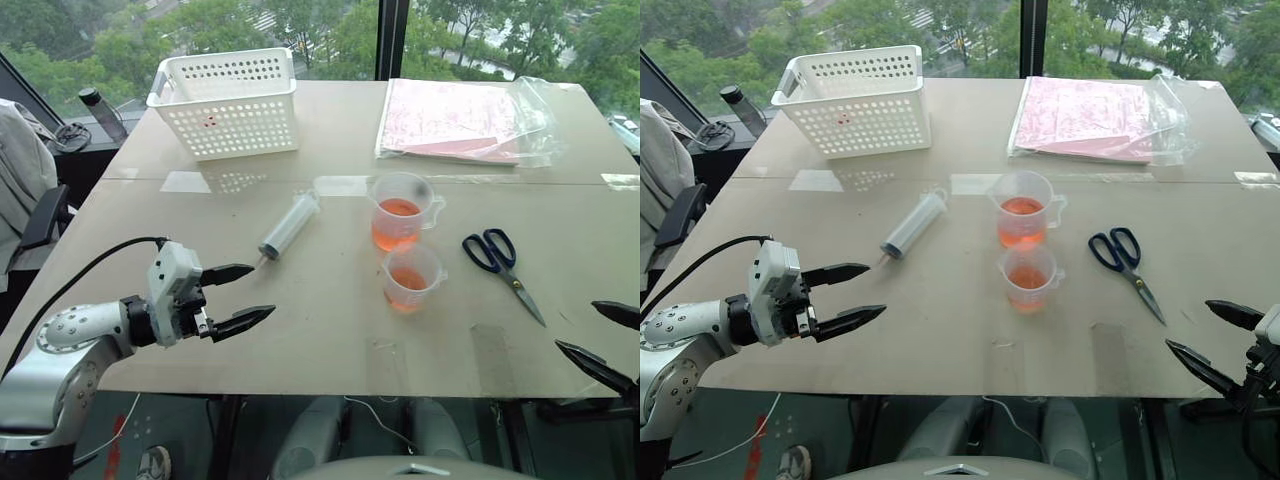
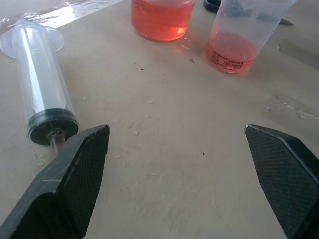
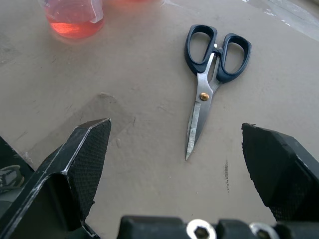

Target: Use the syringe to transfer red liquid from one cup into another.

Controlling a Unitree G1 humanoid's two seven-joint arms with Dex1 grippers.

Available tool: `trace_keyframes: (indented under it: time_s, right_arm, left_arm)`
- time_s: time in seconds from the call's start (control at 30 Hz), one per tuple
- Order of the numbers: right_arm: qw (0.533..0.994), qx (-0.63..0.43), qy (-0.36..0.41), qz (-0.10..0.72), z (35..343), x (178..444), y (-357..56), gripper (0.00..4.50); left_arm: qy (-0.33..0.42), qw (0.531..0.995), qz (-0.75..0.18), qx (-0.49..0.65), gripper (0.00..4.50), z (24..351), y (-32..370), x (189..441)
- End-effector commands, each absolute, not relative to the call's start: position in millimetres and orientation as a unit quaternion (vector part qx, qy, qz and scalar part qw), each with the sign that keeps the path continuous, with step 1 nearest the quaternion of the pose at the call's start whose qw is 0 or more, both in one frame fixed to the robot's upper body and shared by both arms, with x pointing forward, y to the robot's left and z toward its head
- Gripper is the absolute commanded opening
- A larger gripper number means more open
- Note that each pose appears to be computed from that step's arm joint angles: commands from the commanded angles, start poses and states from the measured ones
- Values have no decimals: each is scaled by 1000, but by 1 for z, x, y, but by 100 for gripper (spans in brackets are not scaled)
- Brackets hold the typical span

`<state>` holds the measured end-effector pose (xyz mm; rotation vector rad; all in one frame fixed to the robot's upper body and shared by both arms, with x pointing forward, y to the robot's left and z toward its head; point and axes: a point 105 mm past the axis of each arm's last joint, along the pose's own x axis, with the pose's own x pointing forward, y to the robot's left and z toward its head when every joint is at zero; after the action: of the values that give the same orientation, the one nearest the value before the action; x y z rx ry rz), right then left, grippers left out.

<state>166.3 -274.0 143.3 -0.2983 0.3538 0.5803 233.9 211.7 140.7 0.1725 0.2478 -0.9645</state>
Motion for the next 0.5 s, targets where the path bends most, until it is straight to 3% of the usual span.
trace_keyframes:
  time_s: [0.03,0.23,0.5]
  right_arm:
    - [934,-163,132,289,159,176,-265,450]
    - [936,-156,87,302,186,200,-234,450]
    - [922,-140,251,258,166,244,-228,450]
  left_arm:
    - [83,874,-471,83,442,159,203,236]
    - [37,834,-547,55,442,194,170,229]
    - [12,771,-630,91,442,215,133,216]
